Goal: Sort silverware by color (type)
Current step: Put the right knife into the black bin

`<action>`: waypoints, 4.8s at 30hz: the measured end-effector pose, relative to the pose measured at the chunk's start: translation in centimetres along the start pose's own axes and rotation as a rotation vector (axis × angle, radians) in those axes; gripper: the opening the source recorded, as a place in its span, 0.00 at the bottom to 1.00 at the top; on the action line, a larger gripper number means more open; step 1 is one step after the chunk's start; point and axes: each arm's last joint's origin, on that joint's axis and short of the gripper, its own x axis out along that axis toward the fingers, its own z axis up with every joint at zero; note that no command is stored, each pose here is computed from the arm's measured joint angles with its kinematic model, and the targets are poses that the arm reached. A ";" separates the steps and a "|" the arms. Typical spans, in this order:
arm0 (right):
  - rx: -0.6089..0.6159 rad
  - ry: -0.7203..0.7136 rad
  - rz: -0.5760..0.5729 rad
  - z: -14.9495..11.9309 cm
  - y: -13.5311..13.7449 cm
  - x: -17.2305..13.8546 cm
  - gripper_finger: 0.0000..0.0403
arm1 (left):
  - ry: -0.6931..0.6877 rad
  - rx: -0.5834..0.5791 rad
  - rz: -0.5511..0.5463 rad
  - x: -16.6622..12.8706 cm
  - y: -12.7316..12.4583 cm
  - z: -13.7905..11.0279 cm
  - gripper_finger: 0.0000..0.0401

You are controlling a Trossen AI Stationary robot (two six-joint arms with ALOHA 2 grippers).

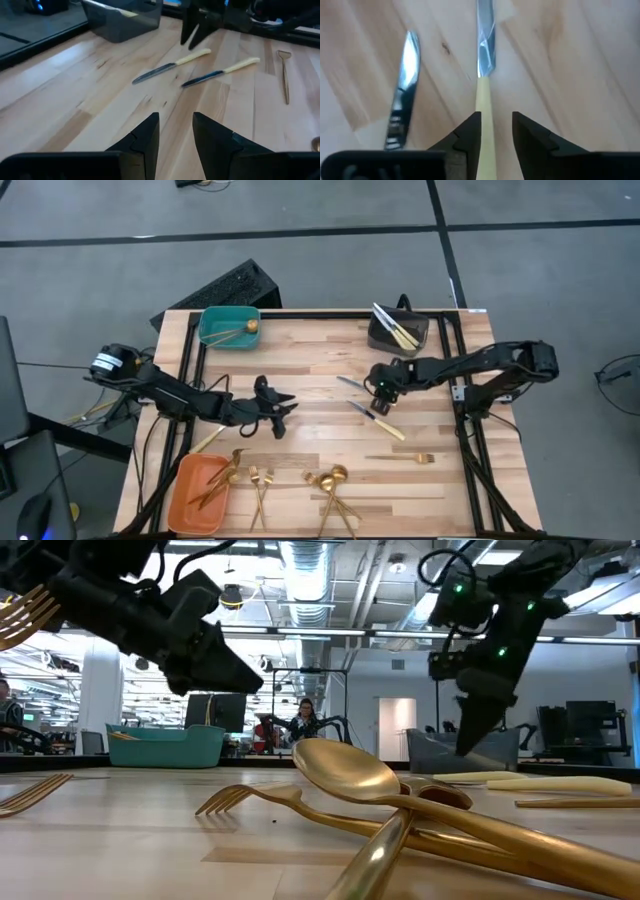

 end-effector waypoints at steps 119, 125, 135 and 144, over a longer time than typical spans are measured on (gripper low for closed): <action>0.152 -0.228 0.351 -5.1 2.0 -7.1 0.29 | -0.114 0.174 -0.069 -1.5 -0.3 3.3 0.26; 0.145 -0.244 0.324 -5.0 1.7 -7.0 0.29 | -0.122 0.197 -0.044 -1.4 0.0 3.4 0.26; 0.158 -0.257 0.324 -4.7 1.5 -7.0 0.29 | -0.132 0.205 -0.035 -1.3 0.1 3.6 0.26; 0.175 -0.254 0.427 -4.1 1.4 -7.1 0.29 | -0.103 0.213 -0.009 -1.7 0.1 3.3 0.26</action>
